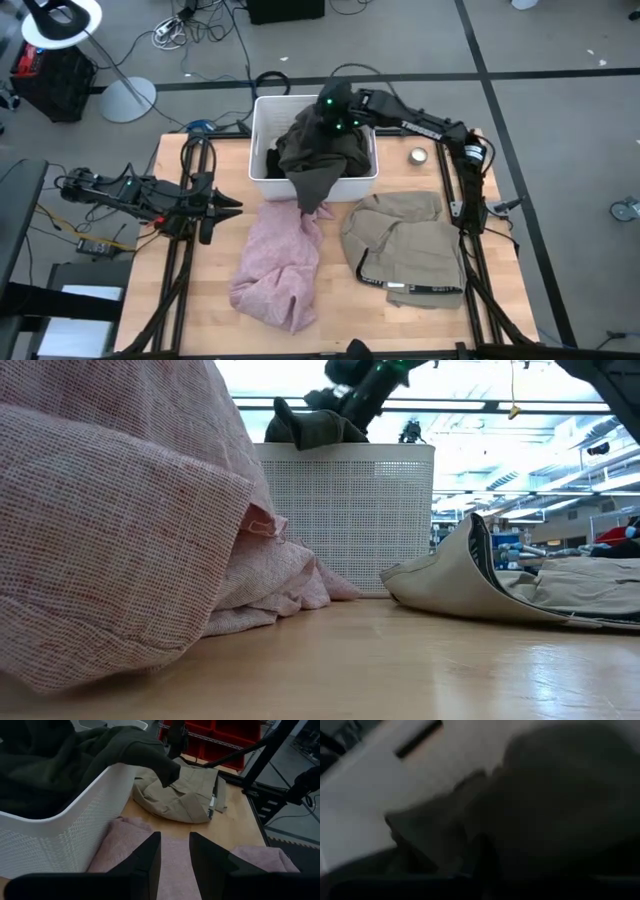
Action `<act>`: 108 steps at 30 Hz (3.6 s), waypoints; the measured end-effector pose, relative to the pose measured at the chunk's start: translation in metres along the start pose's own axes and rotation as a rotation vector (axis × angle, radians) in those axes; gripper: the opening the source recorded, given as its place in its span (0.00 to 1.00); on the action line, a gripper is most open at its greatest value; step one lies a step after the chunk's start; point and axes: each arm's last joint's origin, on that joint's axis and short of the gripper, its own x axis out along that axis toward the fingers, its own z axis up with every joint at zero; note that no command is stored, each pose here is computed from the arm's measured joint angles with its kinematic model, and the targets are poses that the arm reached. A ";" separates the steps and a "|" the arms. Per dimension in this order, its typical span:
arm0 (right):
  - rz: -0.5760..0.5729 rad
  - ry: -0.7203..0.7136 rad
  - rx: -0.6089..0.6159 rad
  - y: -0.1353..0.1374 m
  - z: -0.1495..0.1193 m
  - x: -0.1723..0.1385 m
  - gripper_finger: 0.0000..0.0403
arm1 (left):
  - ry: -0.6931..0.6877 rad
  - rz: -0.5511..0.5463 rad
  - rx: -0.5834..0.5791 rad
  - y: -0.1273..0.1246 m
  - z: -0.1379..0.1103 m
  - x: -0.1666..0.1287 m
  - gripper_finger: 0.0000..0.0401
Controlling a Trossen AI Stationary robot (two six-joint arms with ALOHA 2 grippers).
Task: Sort clothes
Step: Put the green pants into the white laundry organizer, then put the brown shorts into the white laundry organizer
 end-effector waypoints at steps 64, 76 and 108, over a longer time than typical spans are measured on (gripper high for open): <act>0.018 0.368 0.114 -0.022 -0.038 0.109 0.00 | 0.004 -0.027 -0.020 -0.001 0.000 0.000 0.26; -0.007 0.035 0.009 0.016 -0.011 -0.022 0.00 | 0.004 -0.026 -0.019 -0.001 0.000 0.000 0.26; 0.031 -0.061 -0.122 0.162 -0.133 -0.157 0.01 | 0.008 -0.032 -0.017 -0.001 0.000 0.000 0.26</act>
